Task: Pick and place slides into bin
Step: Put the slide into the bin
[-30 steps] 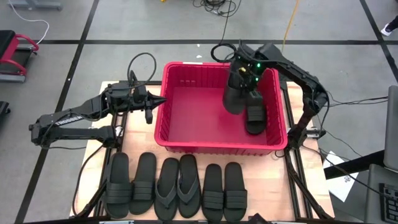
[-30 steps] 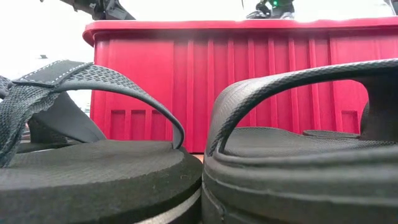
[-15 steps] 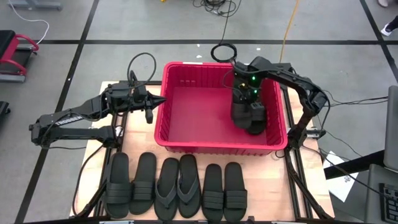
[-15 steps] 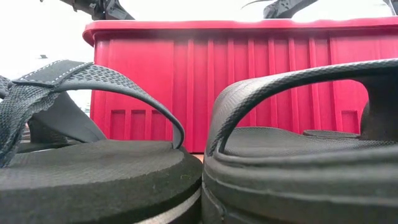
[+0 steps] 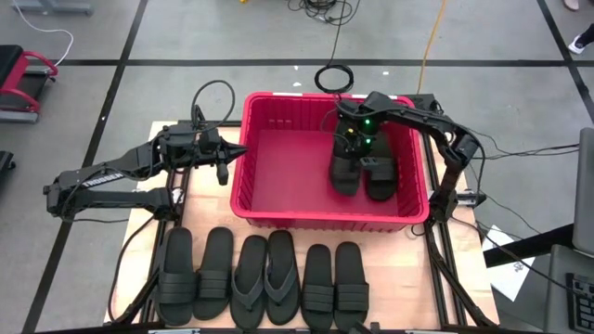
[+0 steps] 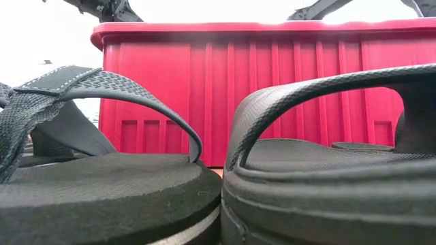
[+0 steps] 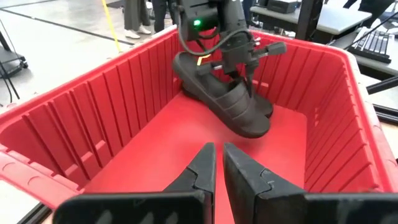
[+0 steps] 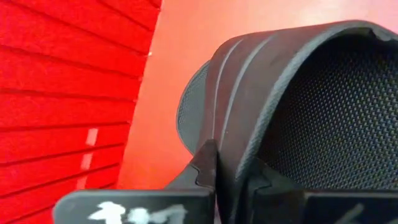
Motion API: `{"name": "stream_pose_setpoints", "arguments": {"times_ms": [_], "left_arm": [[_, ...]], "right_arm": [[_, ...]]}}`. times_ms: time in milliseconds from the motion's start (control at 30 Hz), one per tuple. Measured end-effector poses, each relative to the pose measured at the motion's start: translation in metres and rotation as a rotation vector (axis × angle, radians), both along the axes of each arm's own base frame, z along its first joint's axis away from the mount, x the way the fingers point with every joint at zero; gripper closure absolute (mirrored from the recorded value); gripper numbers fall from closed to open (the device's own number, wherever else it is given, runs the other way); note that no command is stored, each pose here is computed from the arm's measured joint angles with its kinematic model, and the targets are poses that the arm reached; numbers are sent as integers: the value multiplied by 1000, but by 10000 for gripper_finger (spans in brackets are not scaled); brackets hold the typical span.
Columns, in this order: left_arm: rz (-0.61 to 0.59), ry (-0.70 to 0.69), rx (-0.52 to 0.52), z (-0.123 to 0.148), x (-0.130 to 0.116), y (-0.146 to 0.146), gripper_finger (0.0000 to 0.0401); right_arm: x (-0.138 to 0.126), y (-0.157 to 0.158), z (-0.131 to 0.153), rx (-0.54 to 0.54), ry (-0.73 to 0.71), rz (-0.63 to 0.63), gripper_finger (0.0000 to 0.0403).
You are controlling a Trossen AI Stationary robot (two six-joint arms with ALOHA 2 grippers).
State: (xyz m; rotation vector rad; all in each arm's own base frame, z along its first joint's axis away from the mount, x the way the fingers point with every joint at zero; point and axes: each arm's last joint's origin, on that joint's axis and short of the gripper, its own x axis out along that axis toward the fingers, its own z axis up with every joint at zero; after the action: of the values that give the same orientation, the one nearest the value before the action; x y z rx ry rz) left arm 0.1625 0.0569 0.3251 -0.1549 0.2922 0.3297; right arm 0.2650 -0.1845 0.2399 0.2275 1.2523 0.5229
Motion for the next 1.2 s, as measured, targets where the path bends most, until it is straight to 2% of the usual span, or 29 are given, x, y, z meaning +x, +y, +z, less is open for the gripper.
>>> {"name": "stream_pose_setpoints", "arguments": {"times_ms": [167, 300, 533, 700, 867, 1200], "left_arm": [[1, -1, -4, 0, 0, 0, 375], [1, -1, -2, 0, 0, 0, 375], [0, 0, 0, 0, 0, 0, 375], [0, 2, 4, 0, 0, 0, 375], [-2, 4, 11, 0, 0, 0, 375], [9, 8, 22, 0, 0, 0, 375]], "right_arm": [[3, -1, -9, 28, 26, 9, 398], [4, -3, -13, 102, -21, 8, 398], [2, -12, -21, 156, -42, -10, 398], [-5, -19, -28, 122, 54, -29, 398], [-11, -21, -30, 140, 100, -7, 398], [-7, -29, -43, 125, 63, 24, 398]]}}
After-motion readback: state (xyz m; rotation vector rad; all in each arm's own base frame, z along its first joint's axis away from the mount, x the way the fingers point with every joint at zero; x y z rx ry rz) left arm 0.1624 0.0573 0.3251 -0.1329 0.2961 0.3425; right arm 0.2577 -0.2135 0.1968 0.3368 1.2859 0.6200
